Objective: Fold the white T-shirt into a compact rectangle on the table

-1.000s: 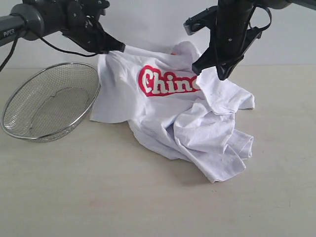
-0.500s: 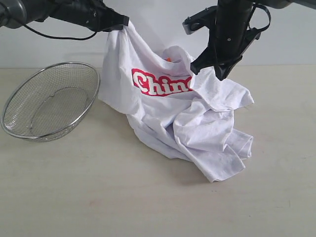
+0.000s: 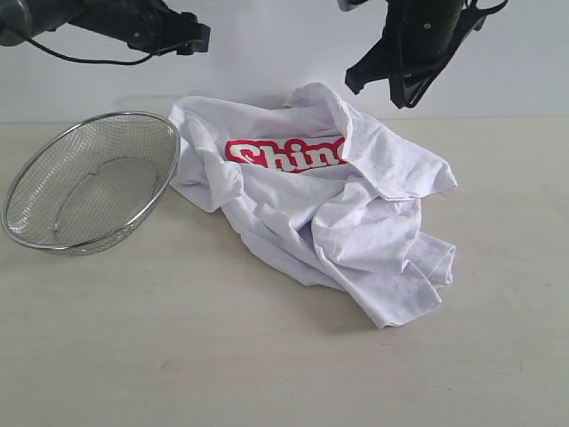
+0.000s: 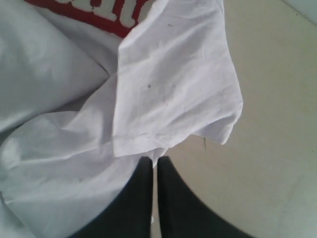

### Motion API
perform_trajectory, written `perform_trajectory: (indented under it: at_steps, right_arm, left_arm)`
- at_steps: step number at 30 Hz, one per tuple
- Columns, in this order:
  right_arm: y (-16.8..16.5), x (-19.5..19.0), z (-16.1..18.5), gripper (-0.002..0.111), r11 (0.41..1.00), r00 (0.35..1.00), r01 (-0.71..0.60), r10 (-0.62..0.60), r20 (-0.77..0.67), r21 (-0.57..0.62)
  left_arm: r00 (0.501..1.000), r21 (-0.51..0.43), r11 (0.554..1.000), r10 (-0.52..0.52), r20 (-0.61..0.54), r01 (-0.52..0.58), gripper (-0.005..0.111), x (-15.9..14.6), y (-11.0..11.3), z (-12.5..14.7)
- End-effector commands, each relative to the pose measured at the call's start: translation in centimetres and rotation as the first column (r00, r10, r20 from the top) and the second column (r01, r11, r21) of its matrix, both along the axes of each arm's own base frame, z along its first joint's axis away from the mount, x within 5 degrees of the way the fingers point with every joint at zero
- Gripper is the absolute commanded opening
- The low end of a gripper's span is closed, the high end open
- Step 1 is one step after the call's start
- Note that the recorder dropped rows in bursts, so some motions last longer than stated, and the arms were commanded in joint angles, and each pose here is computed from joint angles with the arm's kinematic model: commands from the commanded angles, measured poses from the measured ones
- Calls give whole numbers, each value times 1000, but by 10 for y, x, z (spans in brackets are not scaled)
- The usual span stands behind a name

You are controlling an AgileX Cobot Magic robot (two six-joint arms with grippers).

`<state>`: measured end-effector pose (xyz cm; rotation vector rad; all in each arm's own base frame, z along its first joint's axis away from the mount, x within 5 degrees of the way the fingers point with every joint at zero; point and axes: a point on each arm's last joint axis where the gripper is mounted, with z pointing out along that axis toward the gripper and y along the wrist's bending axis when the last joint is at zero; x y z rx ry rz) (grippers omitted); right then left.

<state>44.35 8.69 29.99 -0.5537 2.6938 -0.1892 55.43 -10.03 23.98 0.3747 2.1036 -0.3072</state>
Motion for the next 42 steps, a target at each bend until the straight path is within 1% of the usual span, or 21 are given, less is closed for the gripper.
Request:
perform_trajectory:
  at_steps: [1,2,4,6,8,11,12,13,16,17,19,21,22,26,29,31,32,33,35,39,42]
  right_arm:
    - [-3,-11,8,0,1000,1000,-5,5,2,5]
    - [-3,-15,5,0,1000,1000,-5,5,-17,3]
    - [-5,-23,-7,0,1000,998,-4,4,-70,-3]
    - [-6,-34,-22,0,1000,991,-3,2,-136,-6]
    - [-7,-44,-33,0,1000,982,1,-1,-188,-1]
    - [-9,-60,-43,0,1000,969,6,-3,-248,9]
    - [-9,-65,-45,0,1000,965,8,-4,-263,16]
    - [-9,-69,-47,0,1000,961,12,-4,-277,27]
    - [-7,-85,-54,0,997,944,25,-1,-329,71]
    - [-5,-91,-57,0,995,936,27,10,-351,99]
    - [-3,-100,-66,0,992,919,20,31,-392,125]
    - [-5,-108,-74,0,993,905,23,30,-425,118]
    - [-5,-111,-77,0,993,897,27,26,-440,114]
    - [-4,-119,-90,0,989,883,48,23,-470,138]
    - [-3,-117,-96,0,986,902,55,19,-432,158]
    - [-3,-117,-100,0,985,908,59,16,-419,164]
    - [-2,-117,-103,0,983,912,62,13,-410,170]
    - [-2,-118,-105,0,982,916,67,10,-401,179]
    - [-1,-118,-109,0,978,922,73,8,-386,197]
    - [1,-115,-113,0,974,928,72,14,-373,216]
    - [2,-111,-122,0,974,925,77,10,-380,212]
  left_arm:
    - [1000,-56,998,17,12,-16,53,-10,10,42]
    - [1000,-53,999,1,-7,-2,47,-14,11,49]
    - [997,-25,998,-60,-45,59,26,-26,9,63]
    - [983,39,986,-160,-87,163,5,-39,7,71]
    - [958,21,968,-244,-149,250,4,-51,0,75]
    - [891,-14,932,-351,-289,363,4,-69,-14,72]
    - [868,-17,921,-373,-327,389,4,-73,-19,67]
    - [859,-19,916,-383,-340,401,4,-73,-26,62]
    - [813,-49,911,-389,-432,410,4,-81,-46,37]
    - [791,-34,899,-402,-461,437,4,-85,-53,25]
    - [751,61,866,-392,-532,495,4,-92,-61,1]
    - [726,125,856,-337,-600,501,4,-98,-60,-19]
    - [709,118,860,-323,-627,496,4,-100,-59,-27]
    - [629,16,873,-338,-700,487,4,-114,-62,-55]
    - [553,-77,846,-411,-725,528,4,-129,-70,-74]
    - [504,-135,817,-467,-726,561,4,-140,-80,-84]
    - [486,-146,806,-479,-731,574,4,-145,-86,-87]
    - [487,-143,804,-479,-730,577,4,-149,-92,-92]
    - [524,-111,808,-472,-709,578,4,-151,-103,-98]
    - [568,-74,800,-485,-665,596,4,-156,-127,-99]
    - [570,-62,794,-486,-662,605,4,-160,-138,-105]
